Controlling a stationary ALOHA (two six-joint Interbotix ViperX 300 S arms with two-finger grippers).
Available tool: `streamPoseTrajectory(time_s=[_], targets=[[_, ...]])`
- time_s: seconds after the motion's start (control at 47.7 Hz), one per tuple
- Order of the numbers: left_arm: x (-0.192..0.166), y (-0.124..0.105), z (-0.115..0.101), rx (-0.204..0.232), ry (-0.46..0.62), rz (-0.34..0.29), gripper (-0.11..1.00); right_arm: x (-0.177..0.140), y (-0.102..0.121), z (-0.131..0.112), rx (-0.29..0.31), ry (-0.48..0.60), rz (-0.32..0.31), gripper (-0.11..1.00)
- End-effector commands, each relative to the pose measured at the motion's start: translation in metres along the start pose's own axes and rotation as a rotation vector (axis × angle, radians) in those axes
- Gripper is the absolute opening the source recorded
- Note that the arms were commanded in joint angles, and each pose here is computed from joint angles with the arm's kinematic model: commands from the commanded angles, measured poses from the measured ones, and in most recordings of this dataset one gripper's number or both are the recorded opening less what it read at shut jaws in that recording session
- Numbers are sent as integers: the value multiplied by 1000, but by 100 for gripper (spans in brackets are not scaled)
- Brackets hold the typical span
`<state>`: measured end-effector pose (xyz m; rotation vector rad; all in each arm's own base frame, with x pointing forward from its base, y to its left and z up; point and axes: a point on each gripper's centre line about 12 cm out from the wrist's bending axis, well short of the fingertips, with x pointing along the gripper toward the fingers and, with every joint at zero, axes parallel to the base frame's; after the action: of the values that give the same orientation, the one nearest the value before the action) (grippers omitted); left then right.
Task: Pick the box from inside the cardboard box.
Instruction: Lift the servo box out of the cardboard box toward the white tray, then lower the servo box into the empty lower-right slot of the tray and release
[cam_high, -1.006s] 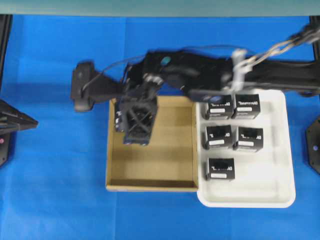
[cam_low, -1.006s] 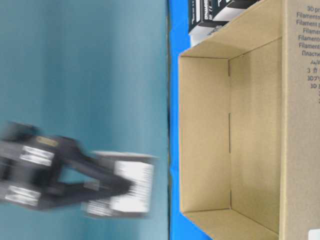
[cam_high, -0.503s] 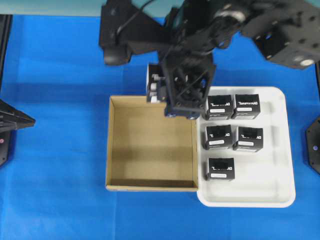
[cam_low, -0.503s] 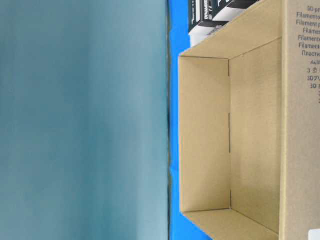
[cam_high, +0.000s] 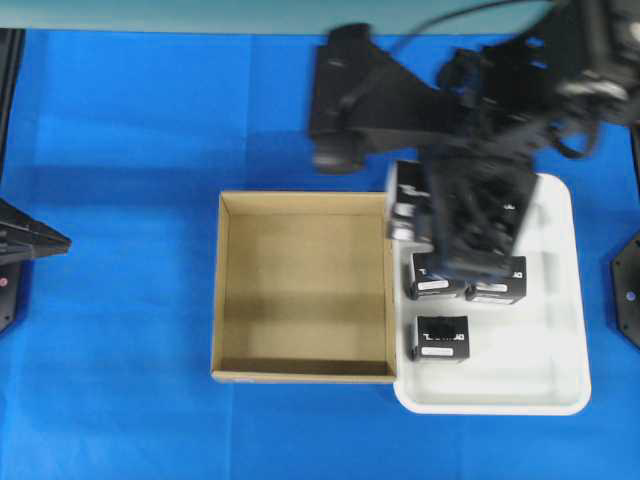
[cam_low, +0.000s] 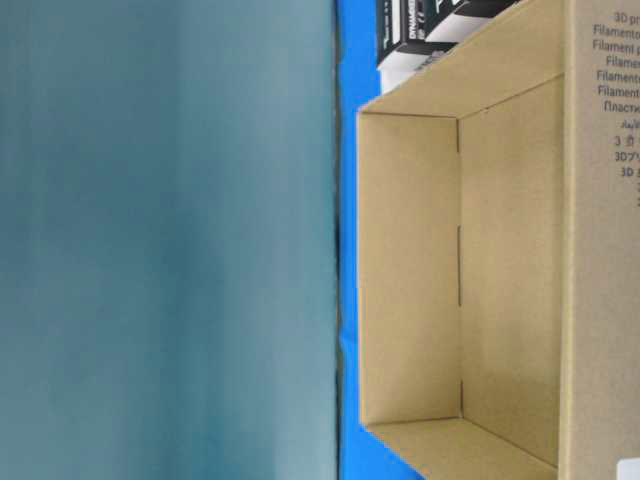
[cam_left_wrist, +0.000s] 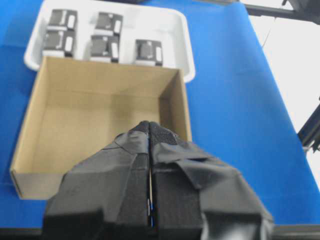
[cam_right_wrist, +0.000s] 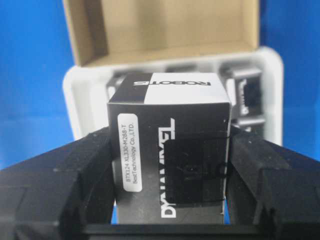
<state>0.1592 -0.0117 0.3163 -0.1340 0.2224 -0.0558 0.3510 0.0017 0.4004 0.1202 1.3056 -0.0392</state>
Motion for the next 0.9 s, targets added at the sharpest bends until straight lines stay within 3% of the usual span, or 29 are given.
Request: streamPoseTrajectory(time_s=[0.0, 0.105, 0.398, 0.88], targets=[[0, -1, 9, 5, -12, -2, -5, -3, 3, -27, 29, -37, 8, 60], [1, -1, 7, 3, 6, 1, -5, 17, 5, -55, 53, -16, 11, 60], [0, -1, 8, 3, 3, 0, -5, 71, 18, -113, 28, 34, 27, 60], [1, -1, 7, 7, 7, 2, -5, 134, 27, -148, -11, 13, 62, 60]])
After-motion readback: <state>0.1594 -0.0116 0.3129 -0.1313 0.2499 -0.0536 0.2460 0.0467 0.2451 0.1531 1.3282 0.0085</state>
